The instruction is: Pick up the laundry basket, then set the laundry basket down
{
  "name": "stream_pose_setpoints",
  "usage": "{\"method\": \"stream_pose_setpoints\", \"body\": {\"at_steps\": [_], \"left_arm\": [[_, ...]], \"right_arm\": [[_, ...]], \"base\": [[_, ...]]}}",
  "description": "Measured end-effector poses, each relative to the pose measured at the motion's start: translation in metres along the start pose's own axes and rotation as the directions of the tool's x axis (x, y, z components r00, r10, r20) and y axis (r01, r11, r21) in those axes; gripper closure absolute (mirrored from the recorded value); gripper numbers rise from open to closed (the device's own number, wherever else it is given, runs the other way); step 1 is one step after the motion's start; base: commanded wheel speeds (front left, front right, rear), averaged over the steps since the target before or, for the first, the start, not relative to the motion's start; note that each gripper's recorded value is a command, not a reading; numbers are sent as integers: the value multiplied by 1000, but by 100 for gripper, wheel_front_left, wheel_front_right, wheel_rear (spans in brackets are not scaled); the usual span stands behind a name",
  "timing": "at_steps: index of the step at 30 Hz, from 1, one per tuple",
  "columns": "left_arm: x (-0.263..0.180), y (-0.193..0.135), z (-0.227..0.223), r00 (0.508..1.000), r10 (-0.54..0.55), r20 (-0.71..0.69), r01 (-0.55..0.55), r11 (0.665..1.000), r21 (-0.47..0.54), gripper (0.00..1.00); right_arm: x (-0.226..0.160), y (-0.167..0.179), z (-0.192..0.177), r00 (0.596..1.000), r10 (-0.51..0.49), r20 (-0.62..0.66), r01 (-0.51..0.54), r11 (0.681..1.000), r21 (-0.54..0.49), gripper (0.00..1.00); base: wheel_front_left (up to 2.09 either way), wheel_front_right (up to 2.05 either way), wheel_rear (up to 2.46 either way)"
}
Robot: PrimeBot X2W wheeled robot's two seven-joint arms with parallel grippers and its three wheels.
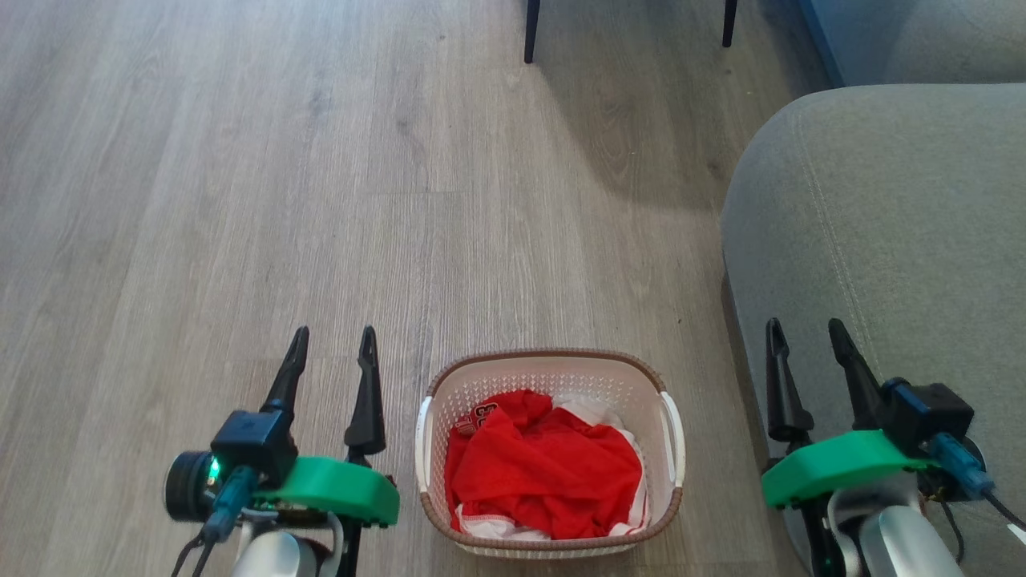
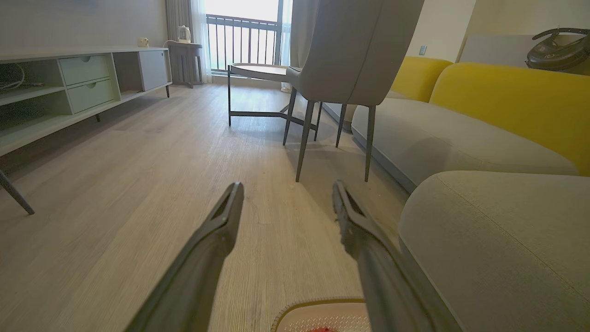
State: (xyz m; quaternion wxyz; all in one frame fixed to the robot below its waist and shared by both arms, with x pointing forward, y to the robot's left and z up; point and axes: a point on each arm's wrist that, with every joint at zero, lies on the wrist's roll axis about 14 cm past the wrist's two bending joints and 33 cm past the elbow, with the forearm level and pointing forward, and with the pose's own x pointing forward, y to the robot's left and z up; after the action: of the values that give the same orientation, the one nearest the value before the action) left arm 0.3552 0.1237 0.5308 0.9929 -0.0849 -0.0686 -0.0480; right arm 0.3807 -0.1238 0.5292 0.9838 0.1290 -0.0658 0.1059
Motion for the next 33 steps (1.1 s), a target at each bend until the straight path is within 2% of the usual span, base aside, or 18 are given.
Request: {"method": "stream_pose_setpoints", "body": {"at_steps": [16, 17, 24, 33], "left_arm": [[-1, -1, -3, 1000, -8, -9, 8, 1000, -10, 0], [-2, -1, -7, 1000, -7, -24, 7, 1000, -7, 100], [-27, 7, -49, 986, 26, -166, -29, 999, -19, 100], [-26, 11, -52, 981, 41, -190, -64, 991, -116, 100]], "right_arm": [[-1, -1, -3, 1000, -4, -11, 4, 1000, 0, 0], [-2, -2, -7, 1000, -6, -23, 6, 1000, 1, 100], [-24, -10, -46, 987, -43, -152, 47, 999, 23, 100], [-27, -16, -47, 984, -75, -161, 94, 989, 116, 100]], "base": [[0, 0, 0], [0, 0, 0], [0, 0, 0], [0, 0, 0]]}}
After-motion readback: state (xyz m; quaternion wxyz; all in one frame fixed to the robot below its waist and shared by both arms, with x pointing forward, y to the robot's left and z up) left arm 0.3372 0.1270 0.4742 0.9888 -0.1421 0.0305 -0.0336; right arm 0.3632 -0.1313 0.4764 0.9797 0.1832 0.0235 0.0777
